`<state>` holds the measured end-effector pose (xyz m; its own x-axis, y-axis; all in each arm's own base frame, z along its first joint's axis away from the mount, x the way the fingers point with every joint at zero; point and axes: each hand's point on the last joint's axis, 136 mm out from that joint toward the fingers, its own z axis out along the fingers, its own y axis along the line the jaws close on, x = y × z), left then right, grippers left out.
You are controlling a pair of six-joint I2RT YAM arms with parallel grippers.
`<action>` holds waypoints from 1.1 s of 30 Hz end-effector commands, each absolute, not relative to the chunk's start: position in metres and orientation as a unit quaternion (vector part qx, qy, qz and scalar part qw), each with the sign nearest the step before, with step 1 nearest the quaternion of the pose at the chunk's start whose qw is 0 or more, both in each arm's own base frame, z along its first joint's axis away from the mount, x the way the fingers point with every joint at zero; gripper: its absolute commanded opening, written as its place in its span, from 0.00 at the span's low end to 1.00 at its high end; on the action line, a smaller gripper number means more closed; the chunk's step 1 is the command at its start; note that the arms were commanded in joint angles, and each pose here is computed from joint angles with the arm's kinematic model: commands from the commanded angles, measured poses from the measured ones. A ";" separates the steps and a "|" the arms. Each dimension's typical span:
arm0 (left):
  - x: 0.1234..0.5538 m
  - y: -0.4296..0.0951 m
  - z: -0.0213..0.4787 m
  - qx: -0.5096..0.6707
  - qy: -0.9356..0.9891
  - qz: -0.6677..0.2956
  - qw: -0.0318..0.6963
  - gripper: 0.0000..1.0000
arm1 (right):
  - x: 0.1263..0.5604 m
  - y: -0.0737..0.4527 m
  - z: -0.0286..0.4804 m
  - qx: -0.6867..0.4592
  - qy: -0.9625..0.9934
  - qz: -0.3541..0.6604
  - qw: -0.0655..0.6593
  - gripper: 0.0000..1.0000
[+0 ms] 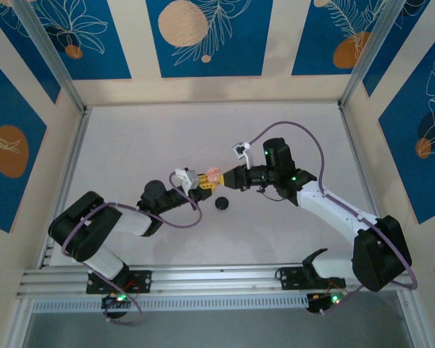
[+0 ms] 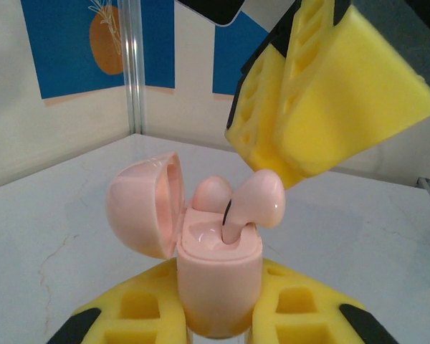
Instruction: Insert the wireless bluetooth earbuds into the charging case
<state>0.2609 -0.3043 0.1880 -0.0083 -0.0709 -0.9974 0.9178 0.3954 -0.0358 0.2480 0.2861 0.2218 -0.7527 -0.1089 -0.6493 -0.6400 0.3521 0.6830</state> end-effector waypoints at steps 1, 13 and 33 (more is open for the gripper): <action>0.256 -0.305 0.203 0.372 0.553 -0.410 0.623 0.10 | 0.249 0.291 0.236 -0.252 0.767 0.530 0.260 0.17; 0.255 -0.305 0.205 0.372 0.552 -0.410 0.624 0.09 | 0.252 0.298 0.237 -0.259 0.764 0.531 0.259 0.14; 0.254 -0.306 0.205 0.378 0.553 -0.409 0.620 0.09 | 0.254 0.306 0.240 -0.264 0.768 0.517 0.269 0.15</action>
